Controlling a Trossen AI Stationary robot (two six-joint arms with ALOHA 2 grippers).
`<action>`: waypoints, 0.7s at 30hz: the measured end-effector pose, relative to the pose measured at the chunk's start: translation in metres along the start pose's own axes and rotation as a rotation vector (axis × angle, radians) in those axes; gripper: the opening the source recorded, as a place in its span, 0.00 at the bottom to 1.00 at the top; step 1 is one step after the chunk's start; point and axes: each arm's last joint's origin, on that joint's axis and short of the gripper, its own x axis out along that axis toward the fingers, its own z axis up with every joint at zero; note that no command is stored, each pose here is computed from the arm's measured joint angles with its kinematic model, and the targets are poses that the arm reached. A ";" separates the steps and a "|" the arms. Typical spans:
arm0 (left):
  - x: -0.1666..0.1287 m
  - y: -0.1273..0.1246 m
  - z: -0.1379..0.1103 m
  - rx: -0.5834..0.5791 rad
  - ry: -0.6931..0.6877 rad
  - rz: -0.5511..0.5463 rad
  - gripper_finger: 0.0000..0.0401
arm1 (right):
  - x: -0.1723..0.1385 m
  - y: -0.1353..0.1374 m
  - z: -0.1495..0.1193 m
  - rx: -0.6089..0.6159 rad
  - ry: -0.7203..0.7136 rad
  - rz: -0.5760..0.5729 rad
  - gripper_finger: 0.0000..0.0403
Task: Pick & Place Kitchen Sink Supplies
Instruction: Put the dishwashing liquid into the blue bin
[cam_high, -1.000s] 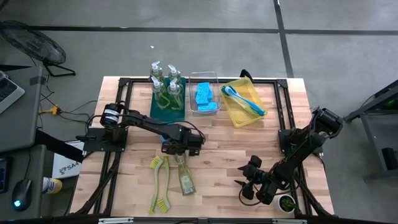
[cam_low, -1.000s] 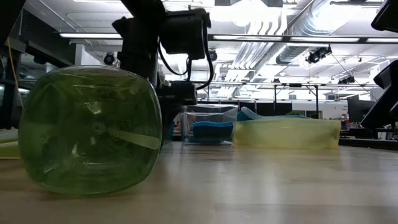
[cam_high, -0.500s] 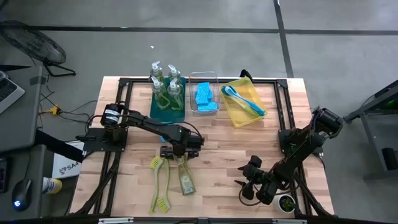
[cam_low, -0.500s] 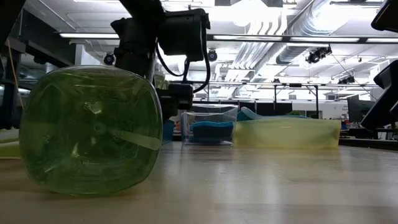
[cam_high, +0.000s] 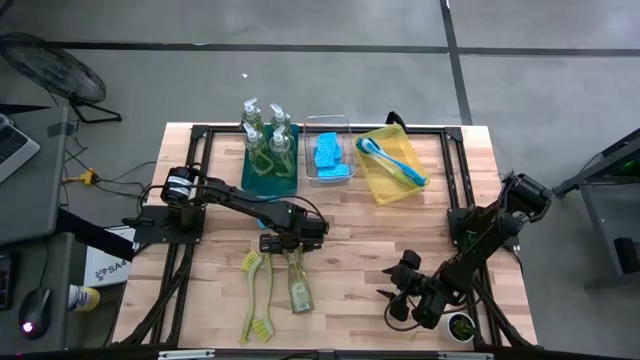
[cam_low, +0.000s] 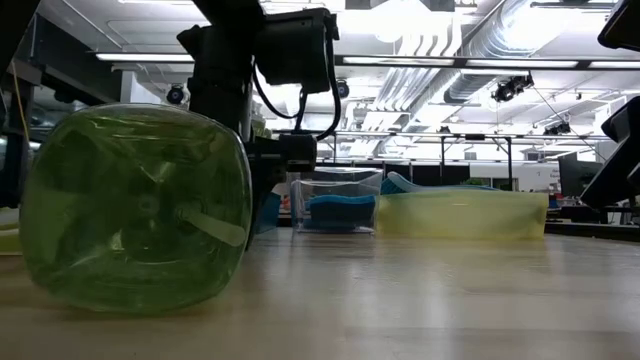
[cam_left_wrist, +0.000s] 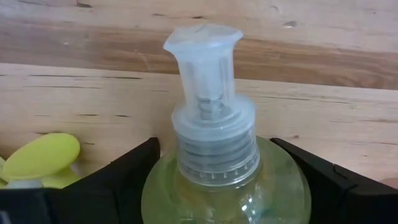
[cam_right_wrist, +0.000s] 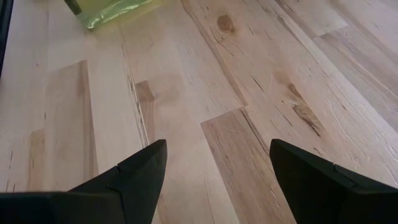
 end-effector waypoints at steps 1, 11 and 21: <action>0.000 0.000 -0.001 0.003 0.001 0.001 0.70 | 0.000 0.000 0.000 0.000 0.000 0.000 0.69; 0.000 0.001 -0.001 0.045 -0.005 0.003 0.70 | -0.001 0.001 -0.001 0.000 0.001 0.004 0.69; 0.000 0.001 -0.001 0.091 -0.024 0.003 0.70 | -0.001 0.001 -0.001 0.001 0.001 0.004 0.69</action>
